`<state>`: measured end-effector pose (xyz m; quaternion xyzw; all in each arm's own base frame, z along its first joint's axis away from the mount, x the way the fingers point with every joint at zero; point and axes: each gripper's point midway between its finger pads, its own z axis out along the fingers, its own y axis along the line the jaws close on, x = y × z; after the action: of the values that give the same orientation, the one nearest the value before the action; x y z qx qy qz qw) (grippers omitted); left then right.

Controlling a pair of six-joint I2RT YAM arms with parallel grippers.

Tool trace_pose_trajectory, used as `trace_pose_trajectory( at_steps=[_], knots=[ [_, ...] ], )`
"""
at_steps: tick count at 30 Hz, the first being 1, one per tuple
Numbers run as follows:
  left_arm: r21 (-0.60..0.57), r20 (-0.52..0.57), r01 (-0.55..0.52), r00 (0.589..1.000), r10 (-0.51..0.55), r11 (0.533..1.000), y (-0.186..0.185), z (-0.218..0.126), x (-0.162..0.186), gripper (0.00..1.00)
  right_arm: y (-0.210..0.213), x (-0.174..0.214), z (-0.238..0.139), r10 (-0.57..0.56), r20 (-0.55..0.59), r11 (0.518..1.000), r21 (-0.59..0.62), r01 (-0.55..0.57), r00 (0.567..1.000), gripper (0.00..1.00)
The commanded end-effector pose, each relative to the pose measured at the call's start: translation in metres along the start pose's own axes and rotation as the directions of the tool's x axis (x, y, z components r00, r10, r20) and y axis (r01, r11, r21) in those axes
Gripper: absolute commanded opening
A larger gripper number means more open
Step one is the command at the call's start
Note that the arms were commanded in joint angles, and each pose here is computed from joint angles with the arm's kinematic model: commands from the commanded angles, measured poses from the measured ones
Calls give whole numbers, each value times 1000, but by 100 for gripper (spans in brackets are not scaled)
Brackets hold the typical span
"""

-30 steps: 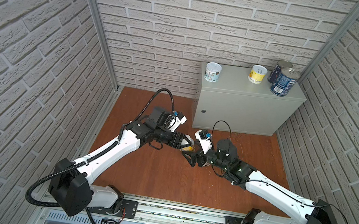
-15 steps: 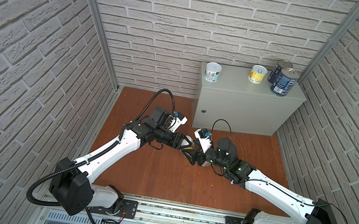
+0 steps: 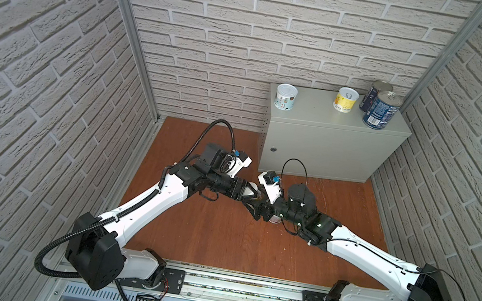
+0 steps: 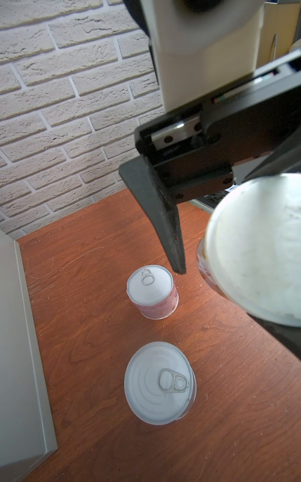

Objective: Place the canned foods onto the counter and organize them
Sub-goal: 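Close the right gripper on the orange-labelled can while the left gripper holds it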

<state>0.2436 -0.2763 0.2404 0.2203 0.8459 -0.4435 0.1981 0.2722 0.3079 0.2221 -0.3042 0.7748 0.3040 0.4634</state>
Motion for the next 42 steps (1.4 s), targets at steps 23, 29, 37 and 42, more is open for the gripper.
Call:
trace_pose_trajectory(
  at_steps=[23, 29, 37, 42],
  knots=[
    [92, 104, -103, 990, 93, 990, -27, -19, -22, 48, 3, -15, 10, -24, 41, 1000, 5, 24, 999, 74],
    [84, 95, -87, 992, 79, 993, -21, -15, -21, 48, 2, -20, 5, -2, 77, 1000, 16, 1, 997, 68],
    [86, 89, -73, 994, 65, 994, -18, -12, -20, 50, -2, -23, 3, 9, 100, 999, 37, -13, 995, 66],
    [78, 87, -62, 995, 55, 995, -16, -11, -19, 55, -2, -26, 3, 14, 111, 999, 36, -18, 994, 62]
  ],
)
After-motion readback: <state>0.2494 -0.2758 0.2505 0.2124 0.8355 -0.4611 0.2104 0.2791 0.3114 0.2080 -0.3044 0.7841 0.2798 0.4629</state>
